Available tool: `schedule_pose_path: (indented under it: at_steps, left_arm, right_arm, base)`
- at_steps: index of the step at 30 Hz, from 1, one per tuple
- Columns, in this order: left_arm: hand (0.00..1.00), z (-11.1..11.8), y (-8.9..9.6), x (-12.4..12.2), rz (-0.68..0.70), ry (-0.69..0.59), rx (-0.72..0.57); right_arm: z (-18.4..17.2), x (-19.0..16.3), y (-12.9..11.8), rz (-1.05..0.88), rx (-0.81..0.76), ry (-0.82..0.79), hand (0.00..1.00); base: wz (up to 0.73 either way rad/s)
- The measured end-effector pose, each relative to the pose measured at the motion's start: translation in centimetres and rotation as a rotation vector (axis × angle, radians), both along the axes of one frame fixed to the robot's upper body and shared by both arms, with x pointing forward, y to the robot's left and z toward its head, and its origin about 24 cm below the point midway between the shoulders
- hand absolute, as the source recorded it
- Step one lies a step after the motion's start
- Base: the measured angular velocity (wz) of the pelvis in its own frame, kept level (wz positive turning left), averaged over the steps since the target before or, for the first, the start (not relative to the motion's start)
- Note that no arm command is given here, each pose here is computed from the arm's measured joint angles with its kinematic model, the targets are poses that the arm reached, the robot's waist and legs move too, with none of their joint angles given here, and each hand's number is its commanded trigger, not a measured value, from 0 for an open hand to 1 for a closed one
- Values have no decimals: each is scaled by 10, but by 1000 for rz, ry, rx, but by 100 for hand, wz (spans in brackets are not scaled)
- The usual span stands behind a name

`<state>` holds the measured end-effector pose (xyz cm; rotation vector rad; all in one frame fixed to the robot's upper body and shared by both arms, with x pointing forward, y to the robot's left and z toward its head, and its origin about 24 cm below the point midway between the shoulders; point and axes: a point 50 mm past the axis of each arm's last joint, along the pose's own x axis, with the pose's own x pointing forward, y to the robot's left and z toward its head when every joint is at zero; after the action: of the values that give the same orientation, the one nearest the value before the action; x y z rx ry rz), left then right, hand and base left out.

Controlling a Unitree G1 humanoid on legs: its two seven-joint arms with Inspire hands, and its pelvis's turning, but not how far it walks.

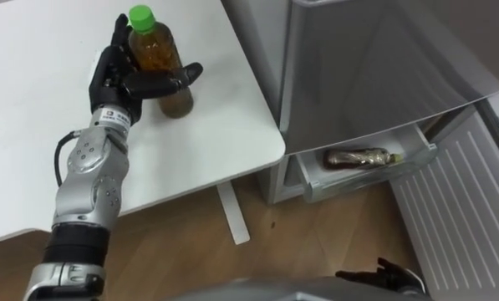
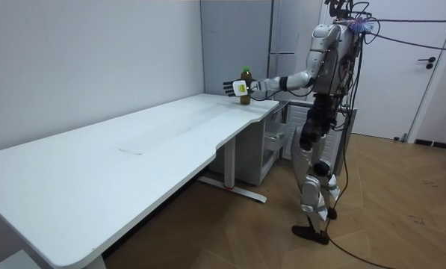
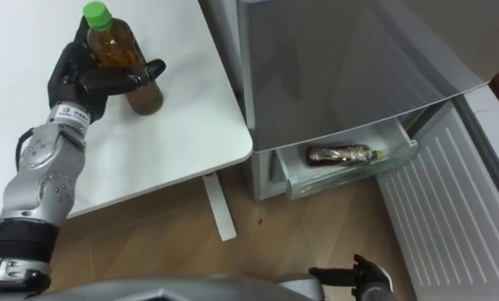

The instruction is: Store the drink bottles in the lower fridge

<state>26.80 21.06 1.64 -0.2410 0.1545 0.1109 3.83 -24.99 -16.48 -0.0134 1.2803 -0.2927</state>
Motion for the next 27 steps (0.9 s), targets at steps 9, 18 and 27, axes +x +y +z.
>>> schedule_pose_path:
  at_steps: [9,18,27]
  left_arm:
    - [100,-1,8,-1,48,7,-12]
    - [100,-5,8,3,46,26,-15]
    - [100,-5,10,10,27,39,2]
  right_arm:
    - [-1,-24,-5,87,-40,137,0]
    - [-2,-25,-4,171,-48,182,0]
    - [-4,-19,4,291,-46,215,0]
  base:
    - [-11]
    - [-6]
    - [-1]
